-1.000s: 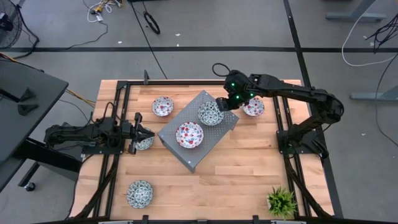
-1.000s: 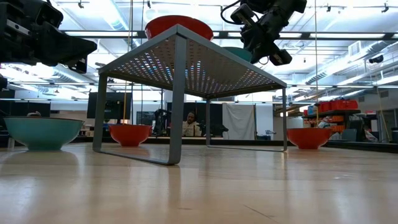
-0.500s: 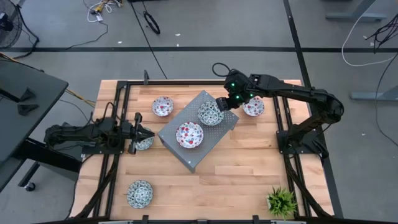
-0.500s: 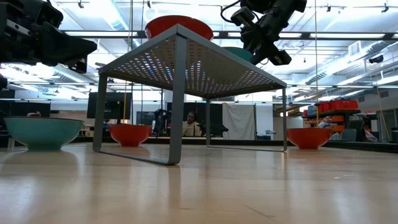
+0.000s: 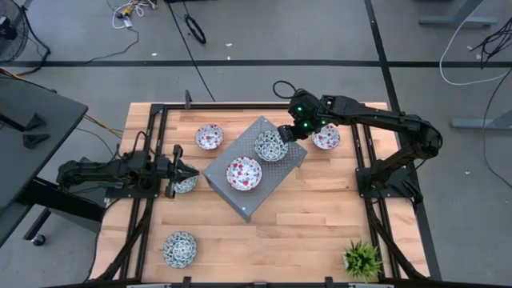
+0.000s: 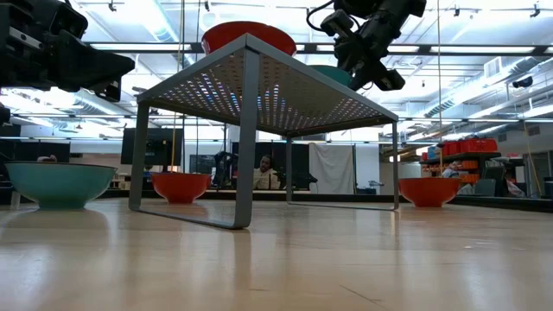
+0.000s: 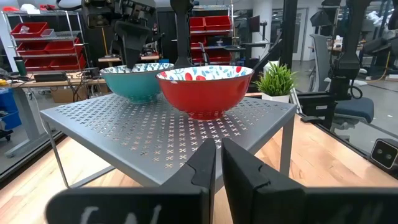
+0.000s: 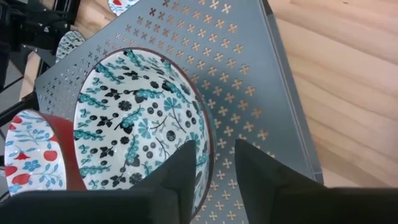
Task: Pick & Place Mini bowls
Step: Stack the right red patterned bowl on top of the red patterned bowl on the shelf
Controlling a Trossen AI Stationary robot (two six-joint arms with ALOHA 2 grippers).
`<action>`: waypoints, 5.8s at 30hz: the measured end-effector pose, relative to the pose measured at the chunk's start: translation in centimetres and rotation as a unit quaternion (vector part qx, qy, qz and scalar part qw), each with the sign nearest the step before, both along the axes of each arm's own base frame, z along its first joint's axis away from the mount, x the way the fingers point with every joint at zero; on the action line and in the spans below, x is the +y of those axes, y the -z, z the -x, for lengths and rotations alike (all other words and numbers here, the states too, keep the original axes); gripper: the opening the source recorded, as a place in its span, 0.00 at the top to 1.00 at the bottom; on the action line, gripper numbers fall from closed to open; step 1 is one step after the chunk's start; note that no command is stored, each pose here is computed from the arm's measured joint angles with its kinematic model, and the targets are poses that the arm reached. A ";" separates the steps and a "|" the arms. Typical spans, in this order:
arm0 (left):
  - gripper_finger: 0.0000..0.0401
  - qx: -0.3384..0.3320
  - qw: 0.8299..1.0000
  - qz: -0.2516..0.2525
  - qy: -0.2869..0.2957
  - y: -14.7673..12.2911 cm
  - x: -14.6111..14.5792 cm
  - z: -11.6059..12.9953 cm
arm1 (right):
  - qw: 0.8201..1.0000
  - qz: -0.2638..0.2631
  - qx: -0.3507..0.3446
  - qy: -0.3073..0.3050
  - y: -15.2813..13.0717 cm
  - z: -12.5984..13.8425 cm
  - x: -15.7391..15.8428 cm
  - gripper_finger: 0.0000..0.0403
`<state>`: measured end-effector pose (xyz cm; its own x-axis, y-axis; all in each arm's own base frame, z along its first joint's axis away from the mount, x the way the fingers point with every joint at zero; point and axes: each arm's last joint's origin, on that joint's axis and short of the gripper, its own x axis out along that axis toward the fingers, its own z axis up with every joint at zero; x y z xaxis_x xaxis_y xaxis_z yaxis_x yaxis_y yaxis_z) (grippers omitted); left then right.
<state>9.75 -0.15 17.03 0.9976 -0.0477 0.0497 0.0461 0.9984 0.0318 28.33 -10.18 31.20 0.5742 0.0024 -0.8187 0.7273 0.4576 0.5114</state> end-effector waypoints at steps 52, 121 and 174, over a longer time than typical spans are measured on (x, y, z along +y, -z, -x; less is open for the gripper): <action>0.93 0.000 1.000 0.000 0.000 0.0 0.0 0.0 | 0.985 0.098 0.013 -0.142 -0.5 12.4 4.7 0.48; 0.93 0.000 1.000 0.000 0.000 0.0 0.0 0.0 | 0.770 0.340 0.261 -0.473 12.3 13.2 3.3 0.48; 0.93 0.000 1.000 0.000 0.000 0.0 0.0 0.0 | 0.769 0.316 0.307 -0.463 14.8 11.7 1.4 0.60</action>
<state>9.75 -0.15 17.01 0.9977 -0.0477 0.0491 0.0461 0.9984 0.0318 16.61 -8.81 16.43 0.0704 -0.3318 -0.9407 -0.0443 0.9411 -0.3352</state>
